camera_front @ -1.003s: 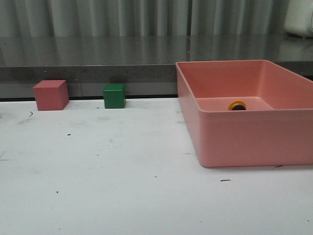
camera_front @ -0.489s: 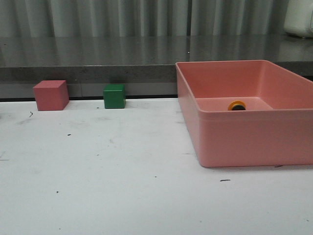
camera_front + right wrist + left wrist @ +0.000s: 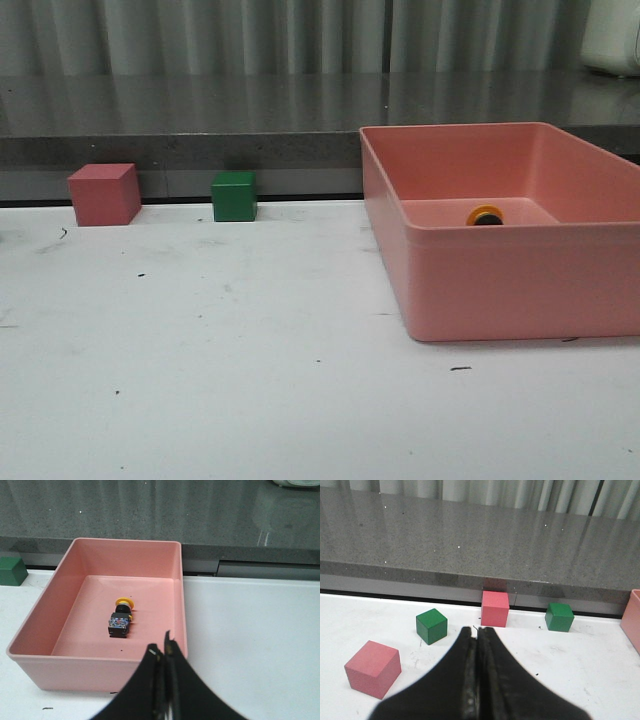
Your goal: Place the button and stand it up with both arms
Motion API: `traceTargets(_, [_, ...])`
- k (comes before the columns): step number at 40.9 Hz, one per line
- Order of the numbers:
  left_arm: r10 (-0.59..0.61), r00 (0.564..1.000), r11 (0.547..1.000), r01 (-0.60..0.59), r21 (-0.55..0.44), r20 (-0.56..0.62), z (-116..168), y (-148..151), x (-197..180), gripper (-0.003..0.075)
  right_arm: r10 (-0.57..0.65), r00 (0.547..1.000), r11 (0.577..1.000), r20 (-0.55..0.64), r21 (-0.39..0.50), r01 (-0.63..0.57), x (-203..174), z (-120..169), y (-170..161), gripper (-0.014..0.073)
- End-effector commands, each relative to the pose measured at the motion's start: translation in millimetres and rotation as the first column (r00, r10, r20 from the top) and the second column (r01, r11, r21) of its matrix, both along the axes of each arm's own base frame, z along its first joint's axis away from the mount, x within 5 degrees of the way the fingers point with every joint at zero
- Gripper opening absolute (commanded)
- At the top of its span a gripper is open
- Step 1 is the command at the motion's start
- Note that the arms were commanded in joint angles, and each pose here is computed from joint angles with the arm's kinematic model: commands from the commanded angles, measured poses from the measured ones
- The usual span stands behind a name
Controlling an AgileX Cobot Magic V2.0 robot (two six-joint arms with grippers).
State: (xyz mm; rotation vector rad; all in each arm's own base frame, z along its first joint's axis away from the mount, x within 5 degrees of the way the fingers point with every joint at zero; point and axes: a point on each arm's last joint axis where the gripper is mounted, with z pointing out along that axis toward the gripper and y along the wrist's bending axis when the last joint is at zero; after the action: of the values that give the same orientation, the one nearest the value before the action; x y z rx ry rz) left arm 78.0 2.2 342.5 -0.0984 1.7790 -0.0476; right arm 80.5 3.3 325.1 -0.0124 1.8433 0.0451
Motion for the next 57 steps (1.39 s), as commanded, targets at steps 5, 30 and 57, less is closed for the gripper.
traceTargets(5, [-0.011,0.997,1.000,0.011,-0.004,0.073,13.1,-1.1,5.7,-0.0020,-0.009,0.996,1.000,0.086,-0.001,0.009,4.3,14.8,-0.8,-0.0068])
traceTargets(30, [-0.005,0.996,1.000,0.003,0.025,0.084,14.2,0.0,5.8,0.0504,-0.017,0.992,0.999,0.123,-0.049,0.023,4.9,18.0,-2.7,0.0485])
traceTargets(57, [-0.008,0.997,1.000,0.007,0.012,0.080,13.8,-0.5,5.8,0.0442,-0.016,0.993,0.999,0.115,-0.040,0.020,4.8,17.4,-2.3,0.0561])
